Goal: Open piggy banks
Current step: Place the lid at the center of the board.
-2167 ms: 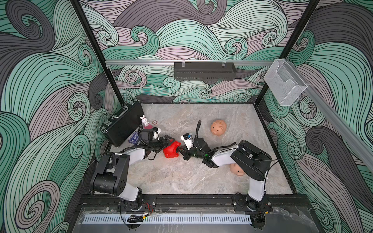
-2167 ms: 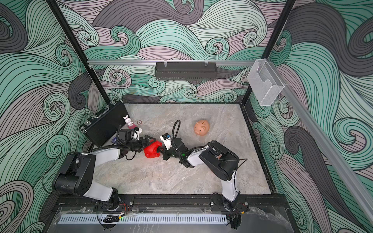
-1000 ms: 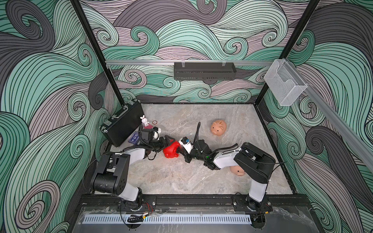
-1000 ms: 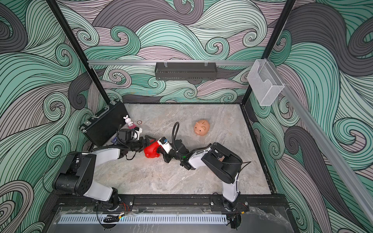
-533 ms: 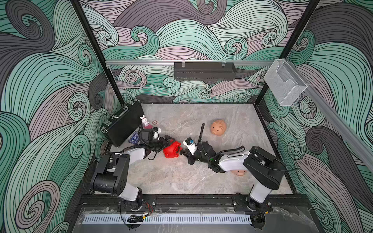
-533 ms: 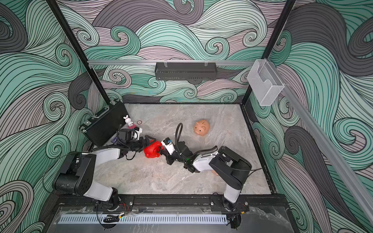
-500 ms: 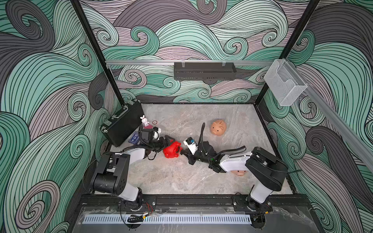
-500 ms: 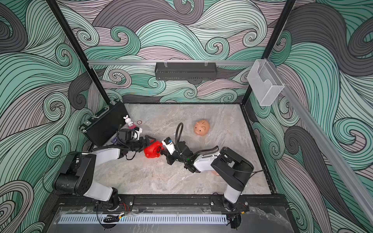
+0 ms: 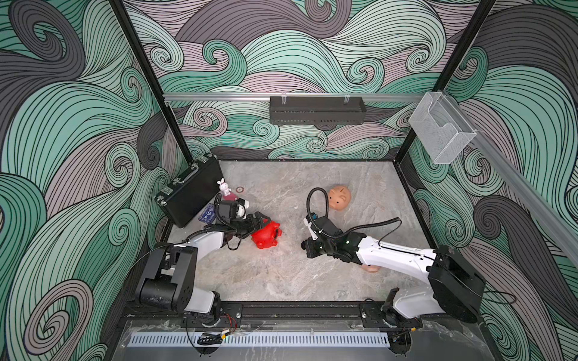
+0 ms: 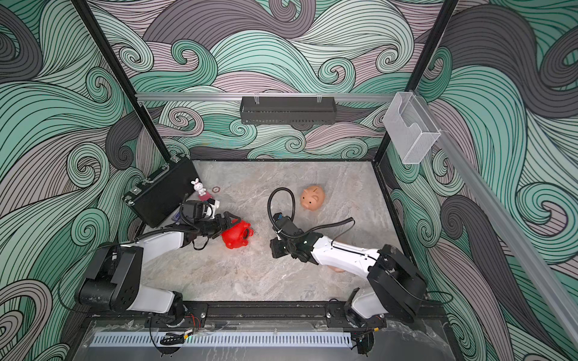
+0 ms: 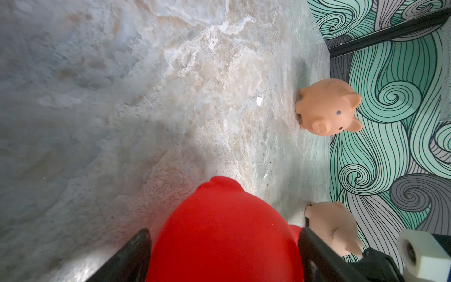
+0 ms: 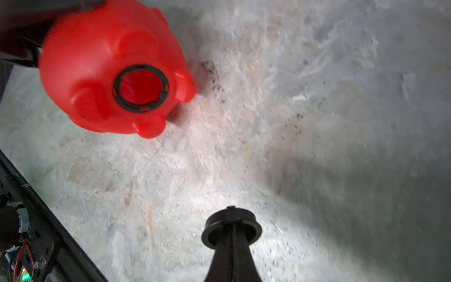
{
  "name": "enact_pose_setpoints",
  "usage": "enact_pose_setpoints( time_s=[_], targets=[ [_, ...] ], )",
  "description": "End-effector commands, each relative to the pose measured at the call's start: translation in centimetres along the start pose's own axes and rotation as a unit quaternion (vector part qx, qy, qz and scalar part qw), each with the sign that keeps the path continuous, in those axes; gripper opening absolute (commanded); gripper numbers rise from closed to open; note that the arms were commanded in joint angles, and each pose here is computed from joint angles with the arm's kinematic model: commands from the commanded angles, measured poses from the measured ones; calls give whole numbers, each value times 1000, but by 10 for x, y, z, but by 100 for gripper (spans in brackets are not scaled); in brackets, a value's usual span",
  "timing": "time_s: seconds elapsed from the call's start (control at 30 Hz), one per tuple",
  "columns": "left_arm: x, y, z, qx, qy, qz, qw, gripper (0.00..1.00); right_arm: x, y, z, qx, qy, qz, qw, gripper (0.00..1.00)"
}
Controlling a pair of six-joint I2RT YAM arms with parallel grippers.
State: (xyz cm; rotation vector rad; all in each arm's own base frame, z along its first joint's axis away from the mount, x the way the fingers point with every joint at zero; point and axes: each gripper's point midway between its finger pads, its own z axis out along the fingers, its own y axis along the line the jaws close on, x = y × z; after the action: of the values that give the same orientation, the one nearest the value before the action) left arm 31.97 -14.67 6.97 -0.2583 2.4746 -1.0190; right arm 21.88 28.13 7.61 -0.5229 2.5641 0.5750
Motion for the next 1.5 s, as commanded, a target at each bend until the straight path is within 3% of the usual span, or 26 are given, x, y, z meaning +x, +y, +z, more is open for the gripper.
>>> enact_pose_setpoints(
  time_s=[0.0,0.37,1.07,1.47],
  targets=[
    [29,28,0,-60,41,-17,997,90,33,-21,-21,55,80,12,995,0],
    [28,16,-3,-51,36,3,998,90,52,-35,-26,109,159,4,981,0],
    [31,12,-1,-48,43,10,998,90,71,-50,2,149,210,8,966,0],
    [28,7,-4,-44,39,13,998,91,58,-44,-12,135,173,14,975,21]
  ],
)
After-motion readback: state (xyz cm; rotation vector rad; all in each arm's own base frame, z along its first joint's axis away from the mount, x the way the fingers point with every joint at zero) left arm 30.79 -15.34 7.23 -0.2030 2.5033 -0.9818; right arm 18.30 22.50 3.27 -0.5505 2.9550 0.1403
